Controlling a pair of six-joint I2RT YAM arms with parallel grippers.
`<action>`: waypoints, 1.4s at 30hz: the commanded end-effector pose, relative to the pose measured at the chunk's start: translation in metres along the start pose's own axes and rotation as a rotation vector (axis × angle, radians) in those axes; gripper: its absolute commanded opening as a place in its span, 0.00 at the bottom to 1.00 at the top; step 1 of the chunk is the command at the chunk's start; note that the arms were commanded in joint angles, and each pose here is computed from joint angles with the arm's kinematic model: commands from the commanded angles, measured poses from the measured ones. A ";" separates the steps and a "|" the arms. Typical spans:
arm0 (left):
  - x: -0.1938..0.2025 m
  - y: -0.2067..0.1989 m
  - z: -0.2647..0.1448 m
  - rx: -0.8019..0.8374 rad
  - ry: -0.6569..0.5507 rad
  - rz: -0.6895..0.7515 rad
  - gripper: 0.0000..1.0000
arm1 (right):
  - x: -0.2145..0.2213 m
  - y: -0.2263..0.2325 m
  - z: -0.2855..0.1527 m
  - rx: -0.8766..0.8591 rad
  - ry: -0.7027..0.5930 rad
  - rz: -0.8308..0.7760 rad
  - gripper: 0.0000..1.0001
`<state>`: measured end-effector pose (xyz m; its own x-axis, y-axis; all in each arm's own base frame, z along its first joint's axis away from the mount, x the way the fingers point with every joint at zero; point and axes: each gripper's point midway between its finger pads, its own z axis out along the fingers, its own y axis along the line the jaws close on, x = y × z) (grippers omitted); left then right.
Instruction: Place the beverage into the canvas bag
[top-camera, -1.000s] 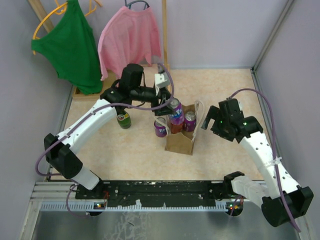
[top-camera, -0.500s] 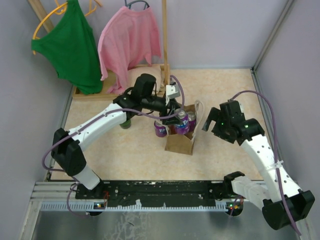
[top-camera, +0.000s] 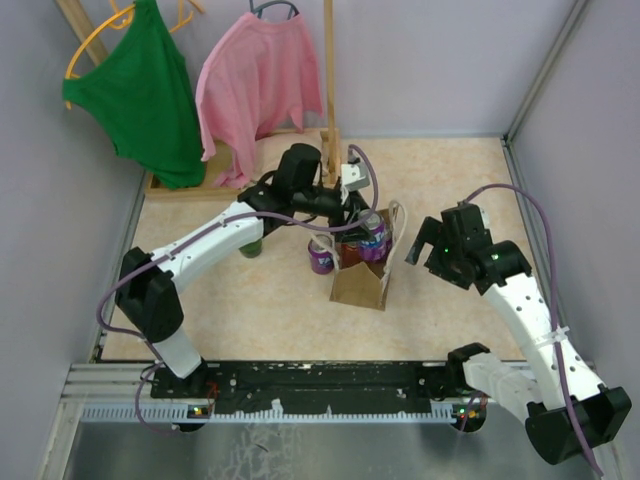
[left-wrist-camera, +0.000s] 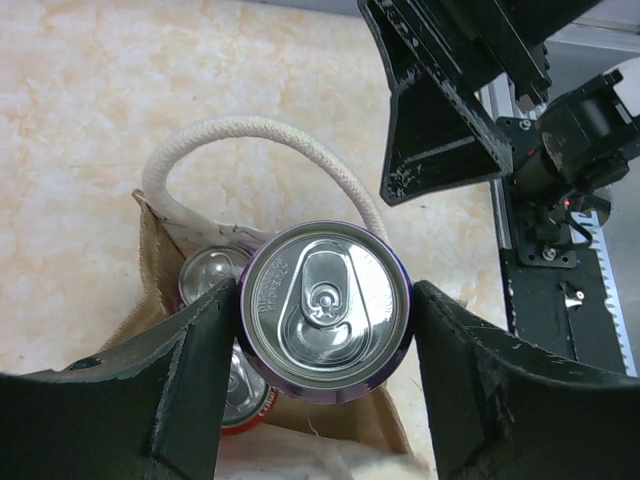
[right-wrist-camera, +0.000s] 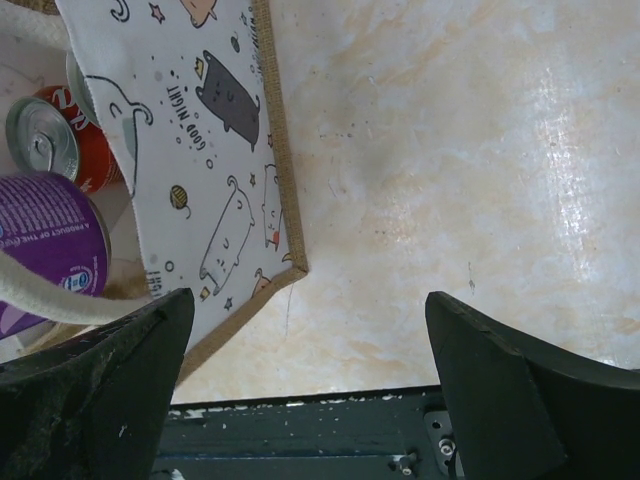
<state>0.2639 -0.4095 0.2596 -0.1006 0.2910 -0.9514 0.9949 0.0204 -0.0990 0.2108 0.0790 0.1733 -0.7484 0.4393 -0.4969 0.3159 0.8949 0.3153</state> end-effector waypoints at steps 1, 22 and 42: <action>-0.057 0.002 -0.004 -0.014 -0.114 0.108 0.00 | -0.006 0.000 0.001 -0.002 -0.024 0.013 0.99; 0.032 -0.015 0.014 0.074 0.019 0.040 0.00 | -0.007 0.004 0.004 -0.008 -0.014 0.005 0.99; 0.056 0.025 0.051 -0.053 0.007 0.135 0.00 | -0.005 0.005 0.009 -0.003 0.006 -0.007 0.99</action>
<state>0.2708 -0.4259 0.1635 -0.0955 0.3889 -0.9163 0.9954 0.0407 -0.0865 0.2158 0.0821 0.1632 -0.7713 0.4292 -0.4700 0.3214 0.9000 0.2945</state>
